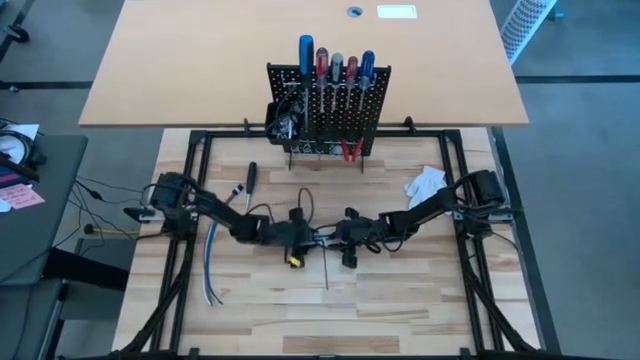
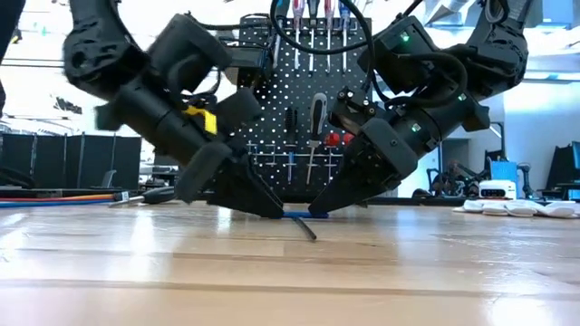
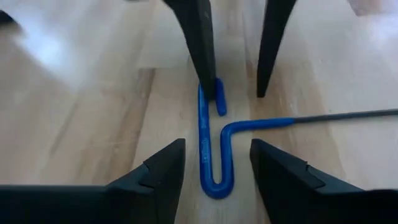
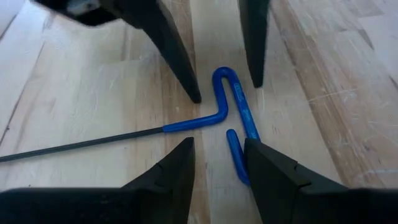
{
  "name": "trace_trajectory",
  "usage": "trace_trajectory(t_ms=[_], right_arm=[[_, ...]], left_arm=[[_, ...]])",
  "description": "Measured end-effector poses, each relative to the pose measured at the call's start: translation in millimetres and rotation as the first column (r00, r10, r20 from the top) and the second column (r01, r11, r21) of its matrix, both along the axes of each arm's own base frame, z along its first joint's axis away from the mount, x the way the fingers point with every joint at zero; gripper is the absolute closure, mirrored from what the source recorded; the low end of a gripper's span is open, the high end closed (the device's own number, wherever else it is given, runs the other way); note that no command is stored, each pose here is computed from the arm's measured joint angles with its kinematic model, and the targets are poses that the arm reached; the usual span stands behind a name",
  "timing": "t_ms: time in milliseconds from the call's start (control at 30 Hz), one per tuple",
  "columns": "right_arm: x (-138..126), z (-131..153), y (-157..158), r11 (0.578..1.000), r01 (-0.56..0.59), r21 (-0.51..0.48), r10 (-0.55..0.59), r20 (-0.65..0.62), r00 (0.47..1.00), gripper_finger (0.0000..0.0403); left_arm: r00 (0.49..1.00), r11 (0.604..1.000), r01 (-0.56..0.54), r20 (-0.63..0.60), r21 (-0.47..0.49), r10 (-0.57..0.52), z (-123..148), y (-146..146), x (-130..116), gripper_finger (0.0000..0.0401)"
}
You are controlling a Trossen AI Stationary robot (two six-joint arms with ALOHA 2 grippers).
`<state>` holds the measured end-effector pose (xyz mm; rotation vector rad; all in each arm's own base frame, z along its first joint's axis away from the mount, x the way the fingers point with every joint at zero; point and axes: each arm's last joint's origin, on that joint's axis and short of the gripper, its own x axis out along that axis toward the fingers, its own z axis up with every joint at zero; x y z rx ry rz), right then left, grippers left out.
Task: Hang tools onto peg board
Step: Hang the blue pick tool on the black pegboard
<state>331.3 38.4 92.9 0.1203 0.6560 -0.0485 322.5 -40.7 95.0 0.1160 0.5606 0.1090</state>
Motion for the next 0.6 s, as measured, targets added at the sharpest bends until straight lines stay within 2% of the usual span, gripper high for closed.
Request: trace_trajectory(t_ms=[67, 167, 267, 467, 600], right_arm=[[0.0, 0.0, -0.1, 1.000, 0.001, -0.002, -0.001, 0.001, 1.000, 0.0255], [0.0, 0.0, -0.1, 1.000, 0.001, -0.003, -0.001, 0.001, 1.000, 0.0255], [-0.6, 3.4, -0.2, 1.000, -0.008, -0.019, 0.008, 0.002, 1.000, 0.0255], [-4.9, 34.5, 0.0, 0.998, -0.037, -0.053, 0.041, 0.061, 0.997, 0.0255], [-11.4, 45.9, 2.0, 0.997, -0.051, -0.060, 0.055, 0.055, 0.997, 0.0255]], left_arm=[[0.999, 0.998, -0.007, -0.046, -0.066, 0.004, -0.8, 9.6, 2.1, 0.0220], [0.995, 0.996, 0.002, -0.095, -0.087, -0.010, -1.5, 19.3, 3.8, 0.0237], [0.989, 0.991, 0.075, -0.122, -0.110, -0.088, -2.8, 26.3, 3.9, 0.0277], [0.984, 0.990, 0.096, -0.140, -0.103, -0.110, -4.3, 30.6, 2.9, 0.0384], [0.988, 0.992, 0.089, -0.121, -0.089, -0.099, -0.6, 31.0, 3.7, 0.0396]])
